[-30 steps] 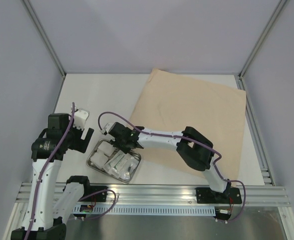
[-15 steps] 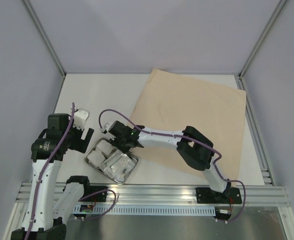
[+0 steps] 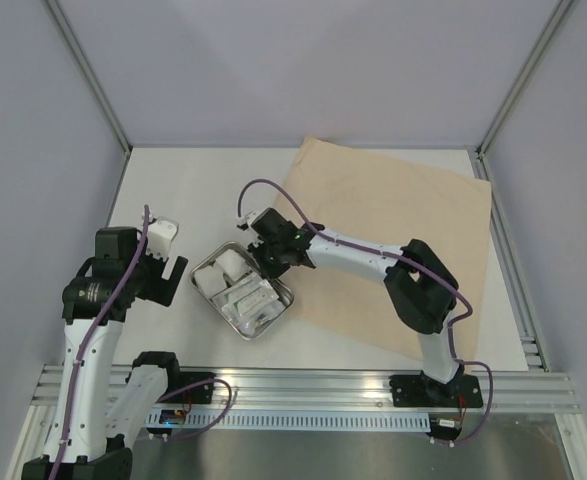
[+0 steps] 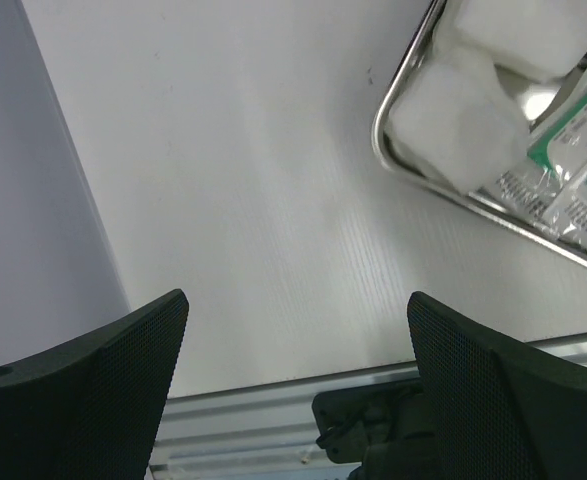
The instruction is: Prepare the surgical pack
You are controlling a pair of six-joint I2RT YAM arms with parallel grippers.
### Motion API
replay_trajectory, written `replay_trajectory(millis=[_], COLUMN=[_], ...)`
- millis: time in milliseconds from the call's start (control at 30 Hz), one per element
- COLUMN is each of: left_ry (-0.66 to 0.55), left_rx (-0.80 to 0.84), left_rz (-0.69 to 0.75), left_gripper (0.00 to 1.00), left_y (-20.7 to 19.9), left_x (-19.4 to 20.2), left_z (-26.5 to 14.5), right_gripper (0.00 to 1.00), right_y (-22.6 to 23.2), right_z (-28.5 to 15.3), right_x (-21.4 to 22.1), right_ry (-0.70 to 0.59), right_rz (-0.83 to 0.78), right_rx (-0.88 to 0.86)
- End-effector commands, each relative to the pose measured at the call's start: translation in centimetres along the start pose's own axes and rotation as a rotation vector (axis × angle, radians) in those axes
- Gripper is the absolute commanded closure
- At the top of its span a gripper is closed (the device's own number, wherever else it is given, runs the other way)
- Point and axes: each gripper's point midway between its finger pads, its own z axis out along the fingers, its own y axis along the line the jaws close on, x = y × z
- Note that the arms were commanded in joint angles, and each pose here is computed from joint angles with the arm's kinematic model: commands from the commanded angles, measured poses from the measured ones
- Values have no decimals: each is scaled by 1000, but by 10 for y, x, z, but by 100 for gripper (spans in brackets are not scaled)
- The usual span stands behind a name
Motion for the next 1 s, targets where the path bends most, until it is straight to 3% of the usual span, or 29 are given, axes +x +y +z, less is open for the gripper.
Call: replay_trajectory(millis=[0,267,600,733,967], left_ry=[-36,-34,-40,-40,-40], left_rx=[-15,-14,6,6,6], left_rz=[-11,-10,-8,-6,-5], left_gripper=[0,0,0,0,0], left_y=[3,4,1,1,1], left_x=[-7,-8,-10,-10,-10], left_z=[-5,-4,-3,-3,-3], right_gripper=[100,100,100,99,100], right_y=[-25,-122,-234,-263,-309], right_z=[-39,-62,-91,-109,-133], right_x=[-44,-21,49,70,101], right_ry=[-162,-174,-146,-195,-163], right_rz=[126,274,543,624,684], right_rx=[-2,199,384,436,553])
